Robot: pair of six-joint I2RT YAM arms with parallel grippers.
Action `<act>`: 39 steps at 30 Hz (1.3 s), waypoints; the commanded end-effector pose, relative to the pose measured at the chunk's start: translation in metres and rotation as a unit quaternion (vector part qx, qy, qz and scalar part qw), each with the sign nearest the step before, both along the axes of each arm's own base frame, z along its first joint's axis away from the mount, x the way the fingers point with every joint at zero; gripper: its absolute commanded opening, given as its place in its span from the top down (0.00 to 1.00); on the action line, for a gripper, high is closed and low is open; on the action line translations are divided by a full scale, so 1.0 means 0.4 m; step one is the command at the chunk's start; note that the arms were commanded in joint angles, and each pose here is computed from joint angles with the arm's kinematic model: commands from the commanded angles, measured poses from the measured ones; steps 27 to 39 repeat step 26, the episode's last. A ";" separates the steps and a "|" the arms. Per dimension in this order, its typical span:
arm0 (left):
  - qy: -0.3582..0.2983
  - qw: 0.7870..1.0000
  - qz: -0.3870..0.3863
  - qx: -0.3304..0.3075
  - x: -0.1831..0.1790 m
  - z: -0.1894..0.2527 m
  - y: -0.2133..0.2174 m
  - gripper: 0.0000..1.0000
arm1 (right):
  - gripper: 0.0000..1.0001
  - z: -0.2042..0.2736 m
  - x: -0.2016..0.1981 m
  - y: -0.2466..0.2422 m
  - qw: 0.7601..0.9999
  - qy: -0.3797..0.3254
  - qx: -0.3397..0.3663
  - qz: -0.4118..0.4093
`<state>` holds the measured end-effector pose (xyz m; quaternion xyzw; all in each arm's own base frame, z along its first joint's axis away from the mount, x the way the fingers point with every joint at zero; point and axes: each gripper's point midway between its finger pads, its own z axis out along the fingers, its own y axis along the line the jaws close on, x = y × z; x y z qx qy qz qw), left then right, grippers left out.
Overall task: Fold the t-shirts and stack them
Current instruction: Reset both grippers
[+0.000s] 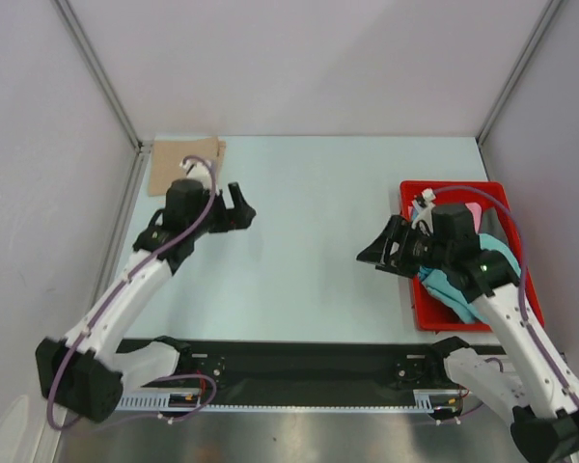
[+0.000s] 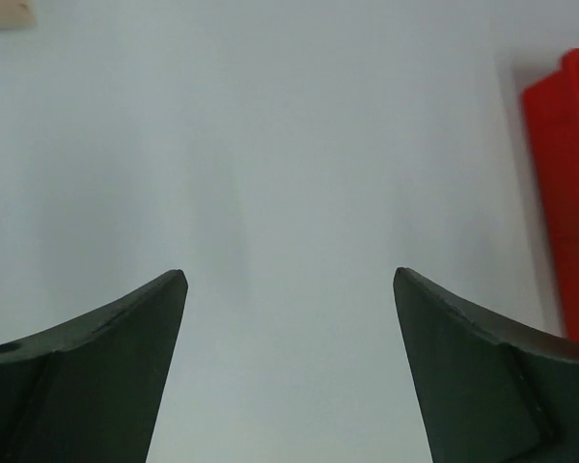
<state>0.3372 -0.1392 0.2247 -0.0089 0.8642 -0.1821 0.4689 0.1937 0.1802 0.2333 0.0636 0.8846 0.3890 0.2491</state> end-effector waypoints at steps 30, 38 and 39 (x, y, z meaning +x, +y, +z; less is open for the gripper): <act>0.041 0.799 -0.275 -0.533 -0.598 -0.043 -0.150 0.00 | 0.00 -0.285 -0.232 -0.030 0.989 0.027 0.143 -0.042; 0.041 0.799 -0.275 -0.533 -0.598 -0.043 -0.150 0.00 | 0.00 -0.285 -0.232 -0.030 0.989 0.027 0.143 -0.042; 0.041 0.799 -0.275 -0.533 -0.598 -0.043 -0.150 0.00 | 0.00 -0.285 -0.232 -0.030 0.989 0.027 0.143 -0.042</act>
